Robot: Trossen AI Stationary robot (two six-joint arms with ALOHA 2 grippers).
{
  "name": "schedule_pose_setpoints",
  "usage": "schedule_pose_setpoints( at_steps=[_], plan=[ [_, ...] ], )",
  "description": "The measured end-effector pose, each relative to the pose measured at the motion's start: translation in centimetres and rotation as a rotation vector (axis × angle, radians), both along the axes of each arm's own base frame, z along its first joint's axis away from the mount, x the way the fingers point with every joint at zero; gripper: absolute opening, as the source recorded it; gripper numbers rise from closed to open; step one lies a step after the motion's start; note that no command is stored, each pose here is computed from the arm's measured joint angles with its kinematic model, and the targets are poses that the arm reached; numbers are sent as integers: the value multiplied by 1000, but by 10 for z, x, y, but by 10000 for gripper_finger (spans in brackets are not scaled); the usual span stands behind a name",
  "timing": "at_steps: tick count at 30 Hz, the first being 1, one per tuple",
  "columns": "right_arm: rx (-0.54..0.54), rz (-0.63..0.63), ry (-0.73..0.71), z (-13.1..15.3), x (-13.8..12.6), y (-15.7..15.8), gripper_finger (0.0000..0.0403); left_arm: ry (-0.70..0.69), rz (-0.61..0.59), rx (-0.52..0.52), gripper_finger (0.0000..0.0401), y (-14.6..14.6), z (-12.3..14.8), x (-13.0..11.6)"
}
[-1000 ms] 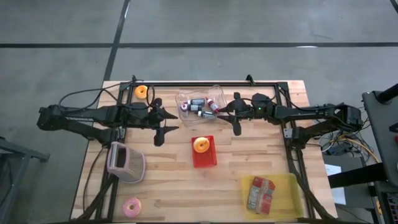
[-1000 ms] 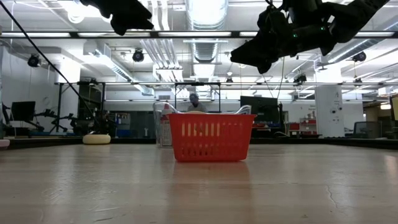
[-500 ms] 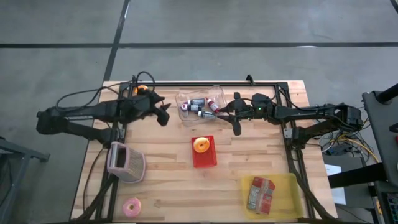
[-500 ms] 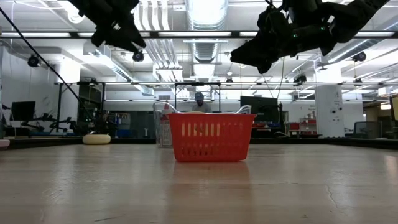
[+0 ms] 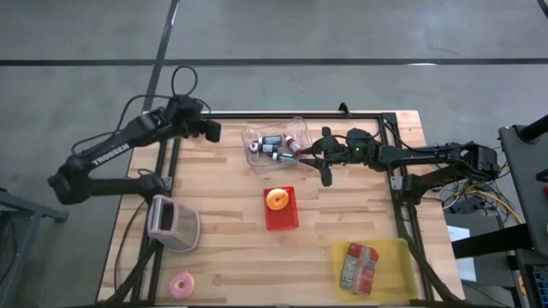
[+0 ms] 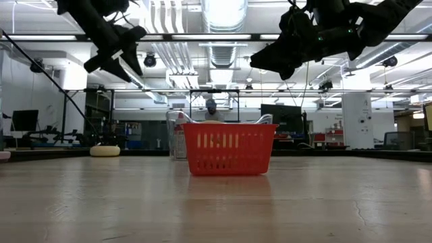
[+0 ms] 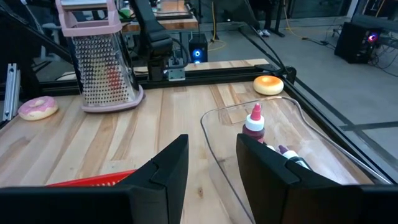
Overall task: Pick & Place Food Item
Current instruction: Put the black donut into the red bin
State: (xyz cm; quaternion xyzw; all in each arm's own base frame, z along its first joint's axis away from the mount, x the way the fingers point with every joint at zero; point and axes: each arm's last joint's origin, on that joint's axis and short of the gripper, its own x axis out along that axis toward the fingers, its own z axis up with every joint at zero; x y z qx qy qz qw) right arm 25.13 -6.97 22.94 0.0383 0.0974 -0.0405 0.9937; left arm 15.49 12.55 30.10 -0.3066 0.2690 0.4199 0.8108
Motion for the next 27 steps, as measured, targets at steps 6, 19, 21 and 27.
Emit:
schedule_pose_setpoints(
  at_steps=[6,19,21,27],
  plan=[
    [0,0,0,0,0,0,130,34,97,-53,202,21,-10,-7],
    [-1,-4,0,0,0,0,130,209,390,-330,202,76,-29,4],
    [-1,-4,0,0,0,0,130,223,366,-343,202,89,-31,9],
    [-1,-5,0,0,0,0,130,280,417,-427,202,111,-45,17]
  ],
)
